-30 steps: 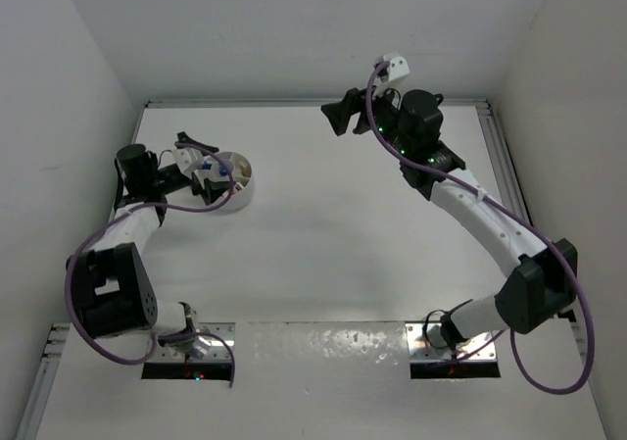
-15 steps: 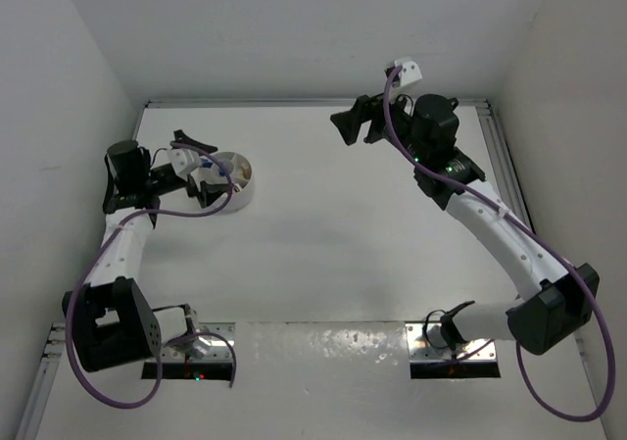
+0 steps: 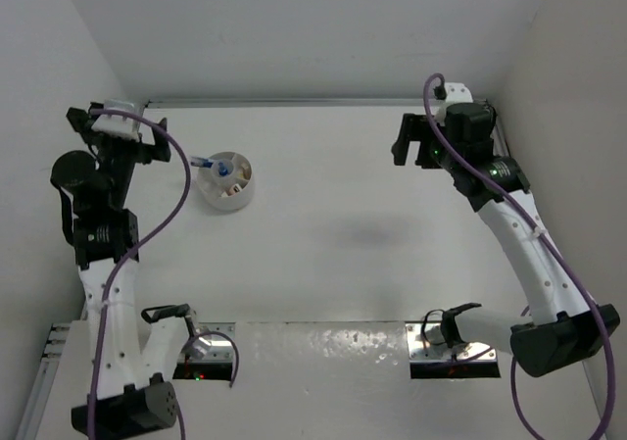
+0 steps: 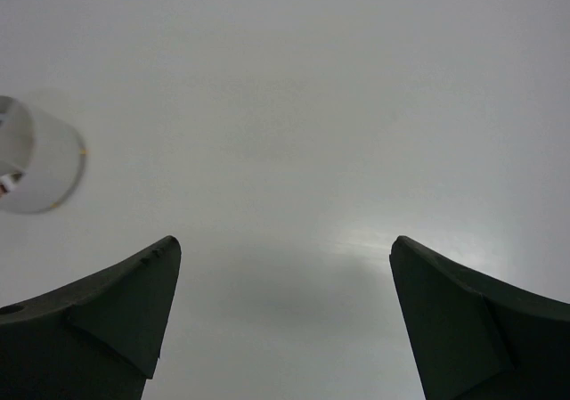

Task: Sort the stationery into containers
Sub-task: Place the stationery in the storage box, then reset both arms

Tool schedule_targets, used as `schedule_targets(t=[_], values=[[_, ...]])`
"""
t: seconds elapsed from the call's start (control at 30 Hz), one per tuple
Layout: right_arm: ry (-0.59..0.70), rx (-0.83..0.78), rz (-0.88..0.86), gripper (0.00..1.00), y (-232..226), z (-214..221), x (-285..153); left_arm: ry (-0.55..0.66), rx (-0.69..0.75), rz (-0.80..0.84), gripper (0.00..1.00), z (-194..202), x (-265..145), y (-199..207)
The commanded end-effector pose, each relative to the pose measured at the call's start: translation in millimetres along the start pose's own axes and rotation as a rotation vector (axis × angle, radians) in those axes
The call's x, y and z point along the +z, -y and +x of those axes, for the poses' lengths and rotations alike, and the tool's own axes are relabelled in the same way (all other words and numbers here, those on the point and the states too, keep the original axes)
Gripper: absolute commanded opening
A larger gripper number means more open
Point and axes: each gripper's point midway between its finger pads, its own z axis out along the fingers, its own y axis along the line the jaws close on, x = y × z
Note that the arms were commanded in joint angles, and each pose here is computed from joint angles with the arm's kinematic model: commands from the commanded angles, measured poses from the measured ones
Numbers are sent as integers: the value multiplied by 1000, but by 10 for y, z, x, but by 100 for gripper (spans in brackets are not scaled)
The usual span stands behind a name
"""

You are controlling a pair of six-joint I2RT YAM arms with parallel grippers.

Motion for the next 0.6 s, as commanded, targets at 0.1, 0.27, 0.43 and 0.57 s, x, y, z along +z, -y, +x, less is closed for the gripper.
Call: schedule_targets(t=[0.1, 0.27, 0.43, 0.57], values=[[-221, 78, 263, 99, 608, 648, -382, -279, 126, -283, 100, 537, -765, -314], [-267, 192, 435, 99, 826, 899, -571, -441, 263, -331, 100, 671, -1148, -412], [-213, 195, 462, 99, 910, 970, -735, -605, 243, -555, 100, 730, -1618, -668], [-129, 221, 442, 99, 904, 946, -828, -647, 202, -620, 100, 759, -1832, -667]])
